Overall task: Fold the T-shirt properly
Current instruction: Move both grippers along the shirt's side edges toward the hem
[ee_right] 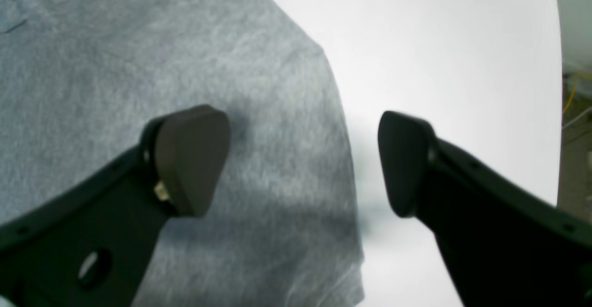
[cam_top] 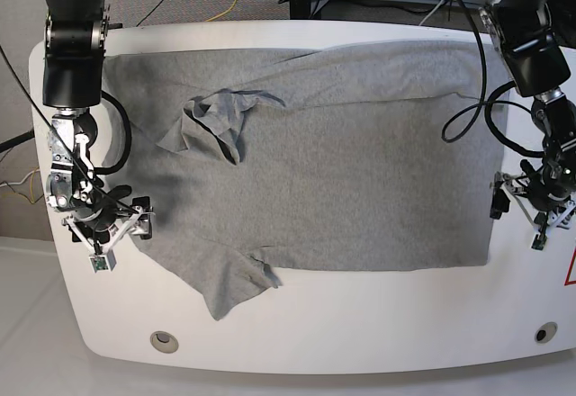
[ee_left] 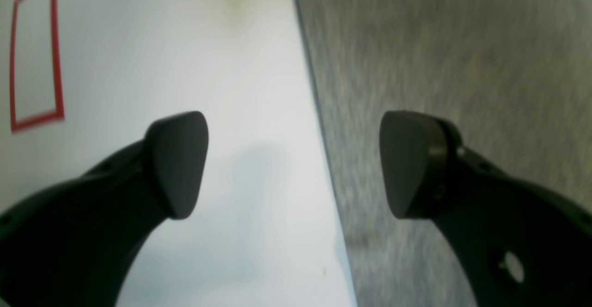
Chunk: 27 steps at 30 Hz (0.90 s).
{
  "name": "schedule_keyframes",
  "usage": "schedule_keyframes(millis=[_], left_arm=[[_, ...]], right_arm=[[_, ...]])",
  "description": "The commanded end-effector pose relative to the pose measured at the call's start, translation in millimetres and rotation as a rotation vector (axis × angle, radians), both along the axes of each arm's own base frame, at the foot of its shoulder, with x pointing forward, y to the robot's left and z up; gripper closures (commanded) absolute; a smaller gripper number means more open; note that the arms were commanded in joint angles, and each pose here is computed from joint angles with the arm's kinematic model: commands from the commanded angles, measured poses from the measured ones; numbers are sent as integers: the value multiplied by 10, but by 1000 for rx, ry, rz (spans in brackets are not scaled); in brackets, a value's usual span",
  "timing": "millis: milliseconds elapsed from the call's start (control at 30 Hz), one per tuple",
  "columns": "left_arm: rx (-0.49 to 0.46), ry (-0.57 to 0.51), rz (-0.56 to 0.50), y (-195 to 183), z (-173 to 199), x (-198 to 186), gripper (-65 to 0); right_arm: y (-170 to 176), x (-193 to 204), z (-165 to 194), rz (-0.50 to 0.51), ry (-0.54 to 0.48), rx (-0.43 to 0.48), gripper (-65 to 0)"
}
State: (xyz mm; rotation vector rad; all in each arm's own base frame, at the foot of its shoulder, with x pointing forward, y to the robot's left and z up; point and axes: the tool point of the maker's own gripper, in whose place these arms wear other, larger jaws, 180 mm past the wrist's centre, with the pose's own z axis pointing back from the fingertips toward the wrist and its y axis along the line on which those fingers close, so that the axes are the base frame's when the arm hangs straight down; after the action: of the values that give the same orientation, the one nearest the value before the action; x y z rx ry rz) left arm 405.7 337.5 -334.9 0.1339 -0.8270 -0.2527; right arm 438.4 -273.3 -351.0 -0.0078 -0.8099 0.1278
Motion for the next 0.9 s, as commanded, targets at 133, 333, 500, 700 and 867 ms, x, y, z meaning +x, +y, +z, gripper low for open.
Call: schedule_keyframes(millis=[133, 333, 500, 700, 867], left_arm=[[8, -75, 15, 172, 279, 337, -557], [-57, -112, 17, 147, 288, 541, -557], [-109, -139, 23, 145, 275, 670, -557], [-190, -161, 29, 73, 195, 763, -557], [-251, -159, 45, 23, 86, 786, -557]], right_arm=[[-69, 100, 170, -7, -56, -3, -511], [-84, 84, 156, -8, -53, -6, -511], [-106, 2, 66, -10, -32, -10, -511], [-191, -102, -16, -15, -7, -28, -511], [-210, -136, -48, -17, 2, -31, -511]])
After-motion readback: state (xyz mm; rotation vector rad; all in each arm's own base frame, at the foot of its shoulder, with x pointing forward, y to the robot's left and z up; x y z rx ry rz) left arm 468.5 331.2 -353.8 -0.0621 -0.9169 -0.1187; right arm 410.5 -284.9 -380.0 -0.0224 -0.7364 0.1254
